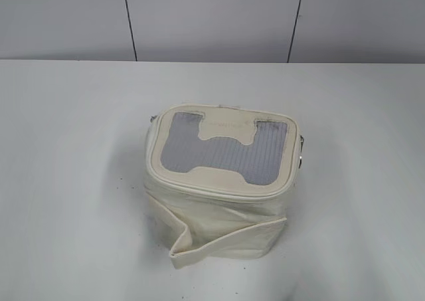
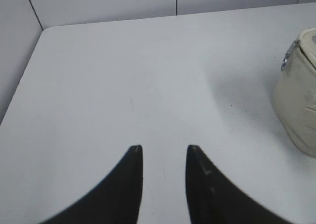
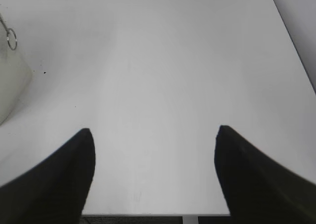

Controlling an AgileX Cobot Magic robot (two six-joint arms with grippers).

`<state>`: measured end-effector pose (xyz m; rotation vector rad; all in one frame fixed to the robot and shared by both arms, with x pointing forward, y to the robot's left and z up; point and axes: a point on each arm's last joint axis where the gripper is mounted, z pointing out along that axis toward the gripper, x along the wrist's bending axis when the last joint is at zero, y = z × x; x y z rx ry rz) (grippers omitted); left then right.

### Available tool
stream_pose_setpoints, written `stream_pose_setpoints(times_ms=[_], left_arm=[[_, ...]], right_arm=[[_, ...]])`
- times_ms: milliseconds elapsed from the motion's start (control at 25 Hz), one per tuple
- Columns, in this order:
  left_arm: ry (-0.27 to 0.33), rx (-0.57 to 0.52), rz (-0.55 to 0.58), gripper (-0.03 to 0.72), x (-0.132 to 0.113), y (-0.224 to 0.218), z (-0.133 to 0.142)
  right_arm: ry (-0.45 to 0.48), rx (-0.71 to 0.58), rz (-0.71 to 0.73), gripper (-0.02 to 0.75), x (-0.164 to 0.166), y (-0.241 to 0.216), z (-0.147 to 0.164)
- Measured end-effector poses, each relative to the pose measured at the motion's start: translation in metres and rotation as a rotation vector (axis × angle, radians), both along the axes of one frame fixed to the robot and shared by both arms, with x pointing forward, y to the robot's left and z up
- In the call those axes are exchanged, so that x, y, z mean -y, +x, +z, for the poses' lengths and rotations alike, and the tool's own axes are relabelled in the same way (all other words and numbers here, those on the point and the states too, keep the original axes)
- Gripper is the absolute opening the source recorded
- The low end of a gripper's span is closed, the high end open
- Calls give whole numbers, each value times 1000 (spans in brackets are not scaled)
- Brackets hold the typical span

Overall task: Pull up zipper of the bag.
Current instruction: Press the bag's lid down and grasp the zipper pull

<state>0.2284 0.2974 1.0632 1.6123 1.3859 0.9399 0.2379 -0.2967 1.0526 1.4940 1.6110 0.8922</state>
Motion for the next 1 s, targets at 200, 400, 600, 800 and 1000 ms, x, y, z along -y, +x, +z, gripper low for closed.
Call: stream_pose_setpoints(times_ms=[200, 400, 600, 800, 1000], left_arm=[[0, 0, 0, 235, 0, 0, 0], [0, 0, -1, 235, 0, 0, 0], [-3, -3, -29, 235, 0, 1, 0], [-40, -18, -71, 237, 4, 13, 15], [-93, -18, -85, 239, 10, 39, 28]], right_arm=[[0, 0, 0, 586, 0, 0, 0], [0, 0, 0, 586, 0, 0, 0], [0, 0, 0, 586, 0, 0, 0], [4, -7, 2, 586, 0, 6, 4], [63, 35, 27, 586, -4, 35, 25]])
